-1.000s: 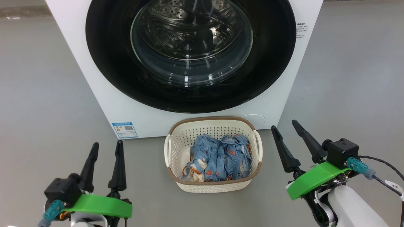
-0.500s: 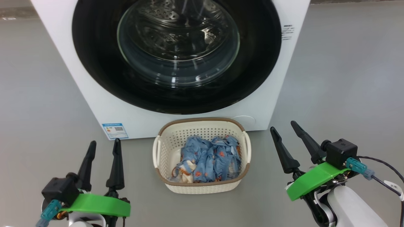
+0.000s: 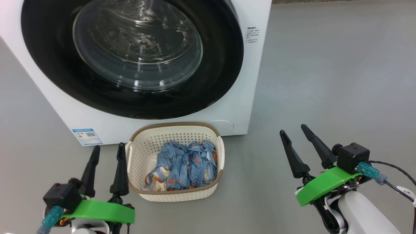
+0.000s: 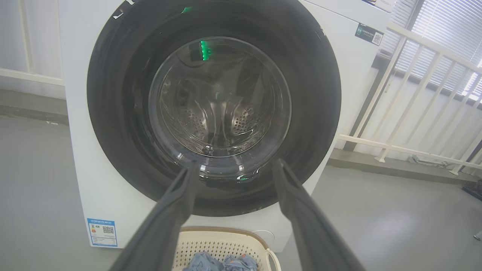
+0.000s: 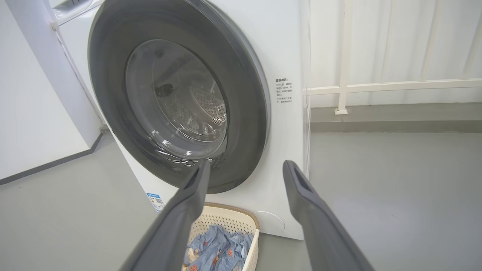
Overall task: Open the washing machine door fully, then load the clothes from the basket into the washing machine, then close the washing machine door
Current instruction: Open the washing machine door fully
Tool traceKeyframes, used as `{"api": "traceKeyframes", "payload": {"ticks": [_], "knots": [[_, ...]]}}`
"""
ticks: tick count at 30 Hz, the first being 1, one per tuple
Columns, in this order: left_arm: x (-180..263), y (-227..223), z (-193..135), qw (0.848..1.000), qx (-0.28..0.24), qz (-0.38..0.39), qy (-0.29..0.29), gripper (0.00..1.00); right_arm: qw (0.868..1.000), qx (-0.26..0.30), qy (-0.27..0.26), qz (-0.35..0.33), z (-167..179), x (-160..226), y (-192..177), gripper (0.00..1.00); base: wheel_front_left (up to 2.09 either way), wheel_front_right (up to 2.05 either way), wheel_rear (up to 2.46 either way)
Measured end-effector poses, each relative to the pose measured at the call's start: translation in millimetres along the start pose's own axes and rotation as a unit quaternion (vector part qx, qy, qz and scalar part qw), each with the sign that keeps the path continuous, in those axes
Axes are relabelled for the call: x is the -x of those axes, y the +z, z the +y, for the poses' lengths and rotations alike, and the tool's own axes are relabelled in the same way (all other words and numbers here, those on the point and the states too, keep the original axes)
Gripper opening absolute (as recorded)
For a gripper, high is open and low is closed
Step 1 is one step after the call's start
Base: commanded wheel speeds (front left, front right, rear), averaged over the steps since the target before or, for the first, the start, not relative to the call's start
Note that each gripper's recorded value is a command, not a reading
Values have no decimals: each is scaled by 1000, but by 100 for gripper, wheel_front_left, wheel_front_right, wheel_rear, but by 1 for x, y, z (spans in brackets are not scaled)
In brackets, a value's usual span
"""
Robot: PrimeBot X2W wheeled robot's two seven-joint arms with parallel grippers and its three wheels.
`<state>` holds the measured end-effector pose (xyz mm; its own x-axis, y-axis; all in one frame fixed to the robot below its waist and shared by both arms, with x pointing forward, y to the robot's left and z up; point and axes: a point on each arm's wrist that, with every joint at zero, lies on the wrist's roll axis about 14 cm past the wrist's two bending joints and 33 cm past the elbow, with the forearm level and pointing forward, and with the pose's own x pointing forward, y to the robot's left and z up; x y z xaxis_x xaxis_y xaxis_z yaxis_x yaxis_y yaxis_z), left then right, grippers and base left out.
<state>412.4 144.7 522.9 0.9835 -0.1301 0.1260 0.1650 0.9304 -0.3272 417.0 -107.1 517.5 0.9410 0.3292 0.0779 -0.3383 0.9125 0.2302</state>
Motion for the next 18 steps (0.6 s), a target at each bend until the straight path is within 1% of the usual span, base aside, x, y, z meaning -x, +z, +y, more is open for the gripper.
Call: {"api": "traceKeyframes", "payload": {"ticks": [5,18], "knots": [[-1,-1,-1,1000,-1,2,-2,100,1000,-1,-3,0,-2,1,0,100,31,31,-61],[-3,-5,-1,1000,-1,6,-4,100,1000,-5,-14,-2,-8,1,0,100,1,1,-1]]}}
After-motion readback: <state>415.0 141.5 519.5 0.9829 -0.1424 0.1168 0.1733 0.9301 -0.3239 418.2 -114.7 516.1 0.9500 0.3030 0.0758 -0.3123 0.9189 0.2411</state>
